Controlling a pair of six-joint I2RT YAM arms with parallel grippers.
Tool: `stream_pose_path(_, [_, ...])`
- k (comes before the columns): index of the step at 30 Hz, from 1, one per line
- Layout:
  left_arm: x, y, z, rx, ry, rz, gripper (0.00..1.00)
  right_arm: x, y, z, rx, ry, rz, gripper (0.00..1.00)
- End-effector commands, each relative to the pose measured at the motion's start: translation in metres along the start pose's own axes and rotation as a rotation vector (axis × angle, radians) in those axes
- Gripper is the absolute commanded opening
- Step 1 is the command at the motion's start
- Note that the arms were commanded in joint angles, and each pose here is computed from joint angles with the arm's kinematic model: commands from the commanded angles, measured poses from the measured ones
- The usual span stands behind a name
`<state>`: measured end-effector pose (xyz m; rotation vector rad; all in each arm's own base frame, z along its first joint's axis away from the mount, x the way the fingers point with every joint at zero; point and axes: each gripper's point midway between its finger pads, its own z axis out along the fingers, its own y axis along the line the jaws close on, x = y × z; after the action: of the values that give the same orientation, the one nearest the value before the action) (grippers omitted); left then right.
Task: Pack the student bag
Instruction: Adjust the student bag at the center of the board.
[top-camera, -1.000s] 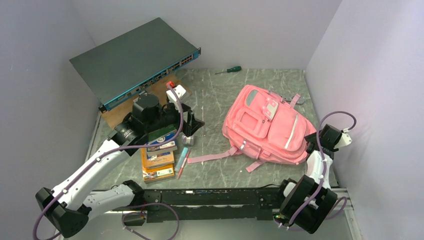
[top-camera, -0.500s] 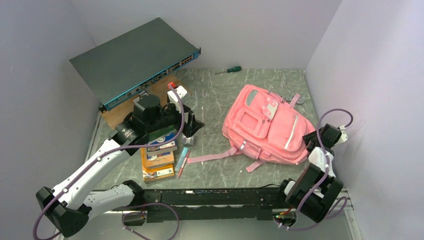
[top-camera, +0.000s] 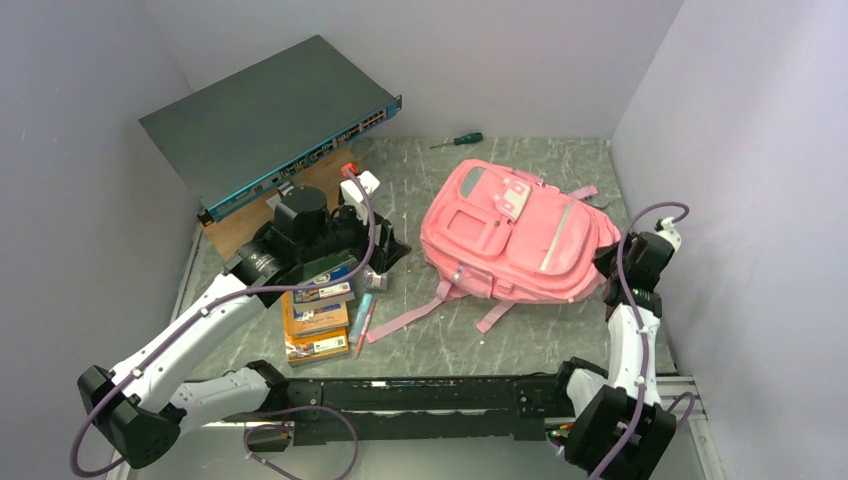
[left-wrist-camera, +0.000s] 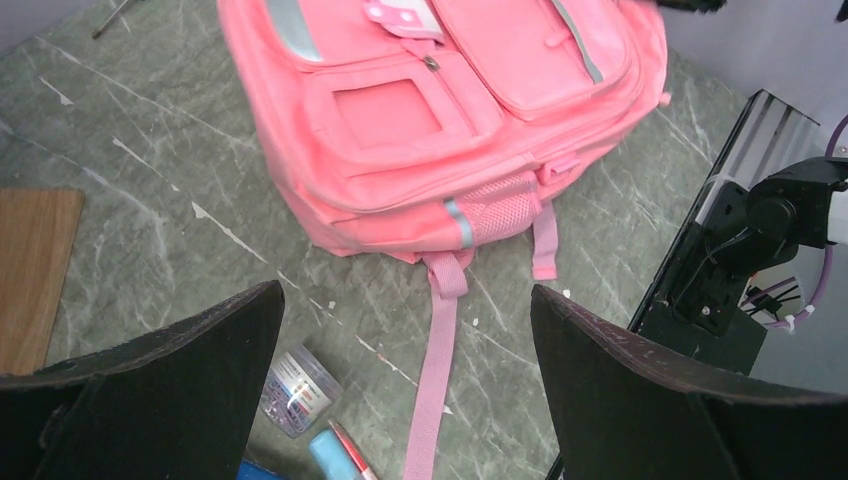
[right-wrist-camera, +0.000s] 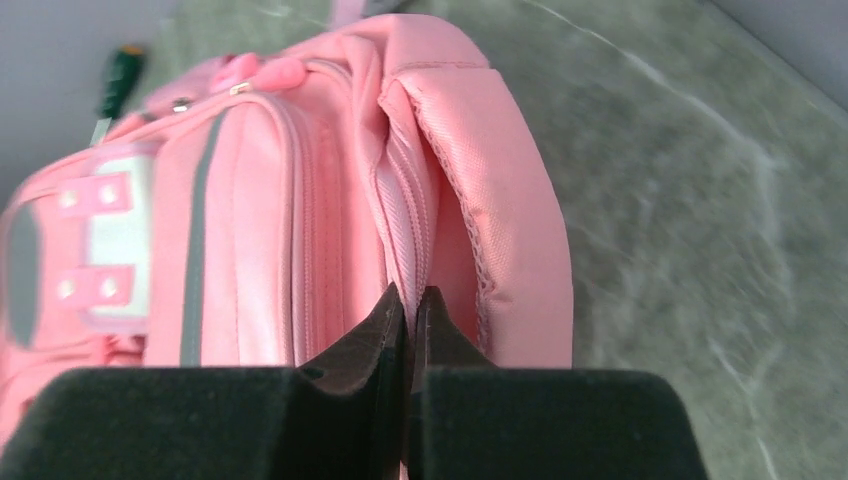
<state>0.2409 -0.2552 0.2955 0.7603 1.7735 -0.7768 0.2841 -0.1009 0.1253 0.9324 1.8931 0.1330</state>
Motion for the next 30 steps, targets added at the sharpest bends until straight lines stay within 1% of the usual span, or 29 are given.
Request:
stream_pose_path(1, [-0.020, -0.006, 0.001, 0.023, -0.040, 0.011, 0.99, -0.066, 0.090, -0.037, -0.311, -0.157, -0.090, 0.00])
stream_pose_path(4, [-0.017, -0.005, 0.004, 0.020, -0.026, 0.003, 0.99, -0.065, 0.114, -0.051, -0.439, -0.147, -0.088, 0.00])
stream_pose_path(6, [-0.015, -0.005, 0.007, 0.023, -0.018, -0.011, 0.99, -0.059, 0.124, -0.058, -0.489, -0.136, -0.087, 0.00])
stream_pose_path(8, [-0.009, -0.005, 0.014, 0.031, -0.003, -0.050, 0.99, -0.055, 0.128, -0.062, -0.512, -0.126, -0.069, 0.00])
stream_pose_path(10, [0.000, -0.008, 0.025, 0.034, 0.025, -0.123, 0.99, -0.051, 0.133, -0.064, -0.545, -0.106, -0.032, 0.00])
stream_pose_path(11, [0.006, -0.013, 0.031, 0.043, 0.050, -0.179, 0.99, -0.049, 0.133, -0.065, -0.542, -0.093, -0.008, 0.00])
stream_pose_path(13, [0.023, -0.034, 0.048, 0.111, 0.101, -0.320, 0.94, -0.037, 0.124, -0.062, -0.493, -0.046, 0.047, 0.00])
stream_pose_path(14, [0.035, -0.044, 0.057, 0.127, 0.122, -0.358, 0.94, -0.033, 0.119, -0.062, -0.461, -0.034, 0.080, 0.00])
stream_pose_path(15, [0.052, -0.052, 0.068, 0.118, 0.151, -0.383, 0.93, -0.027, 0.110, -0.061, -0.421, -0.020, 0.109, 0.00])
stream_pose_path(17, [0.072, -0.067, 0.087, 0.101, 0.192, -0.421, 0.90, -0.016, 0.103, -0.062, -0.393, 0.006, 0.131, 0.00])
stream_pose_path(19, [0.087, -0.078, 0.103, 0.086, 0.225, -0.468, 0.83, -0.006, 0.095, -0.063, -0.357, 0.027, 0.135, 0.00])
stream_pose_path(21, [0.096, -0.085, 0.116, 0.077, 0.226, -0.497, 0.80, 0.001, 0.088, -0.064, -0.323, 0.044, 0.134, 0.00])
stream_pose_path(23, [0.103, -0.087, 0.134, 0.073, 0.213, -0.522, 0.79, 0.005, 0.086, -0.066, -0.307, 0.061, 0.139, 0.00])
stream_pose_path(26, [0.112, -0.080, 0.163, 0.049, 0.252, -0.550, 0.79, 0.011, 0.087, -0.075, -0.305, 0.089, 0.134, 0.00])
stream_pose_path(29, [0.105, -0.062, 0.194, -0.005, 0.267, -0.514, 0.79, 0.026, 0.086, -0.085, -0.321, 0.136, 0.125, 0.00])
stream_pose_path(30, [0.094, -0.058, 0.204, -0.006, 0.259, -0.513, 0.79, 0.033, 0.087, -0.088, -0.335, 0.158, 0.122, 0.00])
